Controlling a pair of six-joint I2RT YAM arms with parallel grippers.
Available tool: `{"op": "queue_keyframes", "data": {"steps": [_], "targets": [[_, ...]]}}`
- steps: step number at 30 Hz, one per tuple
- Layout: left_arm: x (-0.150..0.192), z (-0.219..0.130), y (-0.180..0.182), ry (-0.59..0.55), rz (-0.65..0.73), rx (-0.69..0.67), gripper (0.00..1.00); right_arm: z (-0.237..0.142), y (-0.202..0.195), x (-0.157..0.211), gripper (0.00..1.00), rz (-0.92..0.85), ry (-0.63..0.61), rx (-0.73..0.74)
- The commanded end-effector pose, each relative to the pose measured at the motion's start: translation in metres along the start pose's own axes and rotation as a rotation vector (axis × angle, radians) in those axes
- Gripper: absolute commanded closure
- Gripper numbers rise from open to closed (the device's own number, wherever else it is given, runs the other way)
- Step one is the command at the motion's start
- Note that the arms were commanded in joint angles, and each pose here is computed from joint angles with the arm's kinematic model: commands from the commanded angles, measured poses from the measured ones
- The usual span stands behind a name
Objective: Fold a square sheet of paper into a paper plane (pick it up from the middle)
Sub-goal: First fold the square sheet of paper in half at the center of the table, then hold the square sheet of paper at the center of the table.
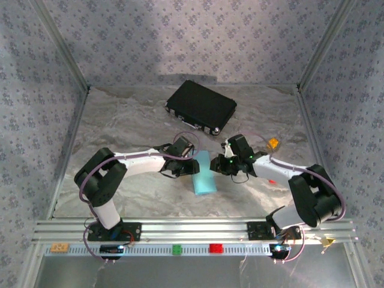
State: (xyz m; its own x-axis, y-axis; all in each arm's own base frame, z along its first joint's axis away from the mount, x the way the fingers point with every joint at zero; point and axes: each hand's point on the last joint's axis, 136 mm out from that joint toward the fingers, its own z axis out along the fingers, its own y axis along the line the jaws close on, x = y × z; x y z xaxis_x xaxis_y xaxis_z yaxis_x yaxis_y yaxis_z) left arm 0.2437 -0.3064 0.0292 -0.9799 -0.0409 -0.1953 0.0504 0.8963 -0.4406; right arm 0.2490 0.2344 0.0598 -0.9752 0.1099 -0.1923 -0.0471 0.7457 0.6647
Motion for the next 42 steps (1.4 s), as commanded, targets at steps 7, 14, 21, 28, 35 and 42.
{"op": "queue_keyframes", "data": {"steps": [7, 14, 21, 28, 35, 42], "targets": [[0.002, 0.005, 0.007, 0.02, 0.0, -0.033, 0.51, 0.024, -0.004, 0.011, 0.84, 0.003, 0.082, 0.033], [-0.003, -0.005, -0.001, -0.007, -0.01, 0.002, 0.47, 0.036, -0.03, 0.031, 0.86, 0.089, 0.14, 0.121], [-0.017, -0.029, -0.021, -0.091, -0.043, 0.116, 0.38, 0.041, -0.032, 0.036, 0.88, 0.252, 0.103, 0.122], [-0.018, -0.022, -0.014, -0.092, -0.082, 0.142, 0.39, 0.043, -0.034, 0.038, 0.88, 0.29, 0.09, 0.148], [-0.018, -0.012, -0.009, -0.078, -0.075, 0.118, 0.41, 0.043, -0.032, 0.037, 0.88, 0.286, 0.089, 0.145], [-0.015, -0.001, -0.01, -0.048, -0.07, 0.129, 0.45, 0.042, -0.032, 0.037, 0.87, 0.286, 0.084, 0.145]]}}
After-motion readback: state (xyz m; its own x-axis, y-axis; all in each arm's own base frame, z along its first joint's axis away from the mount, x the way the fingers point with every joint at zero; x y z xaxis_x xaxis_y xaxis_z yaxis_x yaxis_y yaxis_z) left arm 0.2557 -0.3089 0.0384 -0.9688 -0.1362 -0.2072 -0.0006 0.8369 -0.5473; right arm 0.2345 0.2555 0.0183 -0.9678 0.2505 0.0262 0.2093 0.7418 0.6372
